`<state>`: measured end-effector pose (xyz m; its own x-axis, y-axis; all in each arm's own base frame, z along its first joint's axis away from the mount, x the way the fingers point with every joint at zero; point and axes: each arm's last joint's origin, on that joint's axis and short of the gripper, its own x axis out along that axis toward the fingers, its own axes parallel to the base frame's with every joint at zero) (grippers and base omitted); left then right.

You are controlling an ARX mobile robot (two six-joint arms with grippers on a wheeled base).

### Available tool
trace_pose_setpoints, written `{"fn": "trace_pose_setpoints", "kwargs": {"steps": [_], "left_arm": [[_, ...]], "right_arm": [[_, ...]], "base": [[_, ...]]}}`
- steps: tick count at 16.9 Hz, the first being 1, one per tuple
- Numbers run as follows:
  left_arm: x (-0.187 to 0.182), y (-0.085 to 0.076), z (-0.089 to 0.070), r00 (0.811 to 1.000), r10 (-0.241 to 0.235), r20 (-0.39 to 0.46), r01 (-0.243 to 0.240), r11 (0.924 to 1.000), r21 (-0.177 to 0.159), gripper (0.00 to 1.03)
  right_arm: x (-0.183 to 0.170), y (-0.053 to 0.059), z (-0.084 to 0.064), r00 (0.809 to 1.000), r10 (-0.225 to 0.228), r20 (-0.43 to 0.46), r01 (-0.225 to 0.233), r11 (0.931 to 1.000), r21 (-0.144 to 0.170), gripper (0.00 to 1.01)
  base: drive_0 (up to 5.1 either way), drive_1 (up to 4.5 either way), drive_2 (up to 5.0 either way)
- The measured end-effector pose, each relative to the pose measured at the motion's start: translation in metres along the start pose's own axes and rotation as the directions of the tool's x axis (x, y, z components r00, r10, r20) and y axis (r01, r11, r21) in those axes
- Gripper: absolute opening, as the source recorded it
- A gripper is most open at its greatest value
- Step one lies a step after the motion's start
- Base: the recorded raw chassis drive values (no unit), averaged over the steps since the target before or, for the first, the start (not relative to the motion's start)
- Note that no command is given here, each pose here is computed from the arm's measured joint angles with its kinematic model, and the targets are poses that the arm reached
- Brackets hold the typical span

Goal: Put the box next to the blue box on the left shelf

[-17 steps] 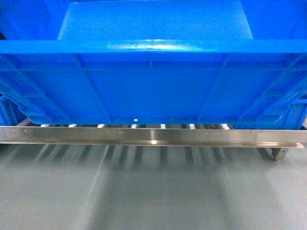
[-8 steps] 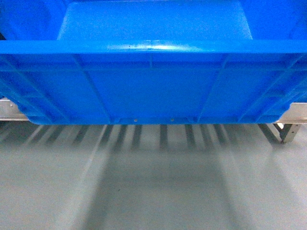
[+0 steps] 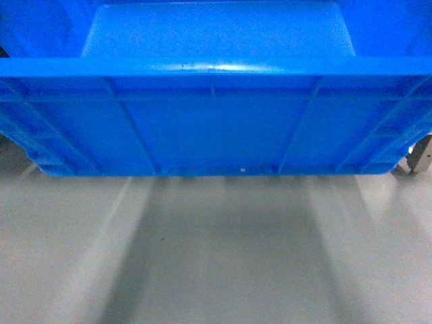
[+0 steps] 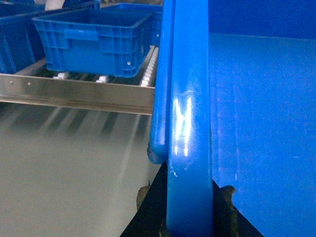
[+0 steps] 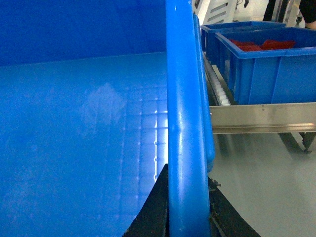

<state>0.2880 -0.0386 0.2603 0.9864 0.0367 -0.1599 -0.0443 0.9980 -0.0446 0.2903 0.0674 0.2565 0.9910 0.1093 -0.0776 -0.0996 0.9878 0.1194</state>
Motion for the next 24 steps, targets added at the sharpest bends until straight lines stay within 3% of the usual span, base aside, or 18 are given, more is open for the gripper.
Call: {"fn": "trace_pose_setpoints", "kwargs": {"steps": [12, 24], "left_arm": [[0.0002, 0.0000, -0.0006, 1.000, 0.000, 0.000, 0.000, 1.0000, -0.001, 0.08], [0.0002, 0.0000, -0.0001, 1.000, -0.001, 0.005, 0.001, 1.0000, -0.003, 0.08]], "right_arm": [[-0.0002, -0.0001, -0.0004, 1.000, 0.000, 0.002, 0.000, 1.0000, 0.000, 0.07], [-0.0002, 0.0000, -0.0002, 1.000, 0.001, 0.005, -0.001, 1.0000, 0.000, 0.07]], "base": [[0.0, 0.25, -0.3], [0.1, 4.33, -4.2]]}}
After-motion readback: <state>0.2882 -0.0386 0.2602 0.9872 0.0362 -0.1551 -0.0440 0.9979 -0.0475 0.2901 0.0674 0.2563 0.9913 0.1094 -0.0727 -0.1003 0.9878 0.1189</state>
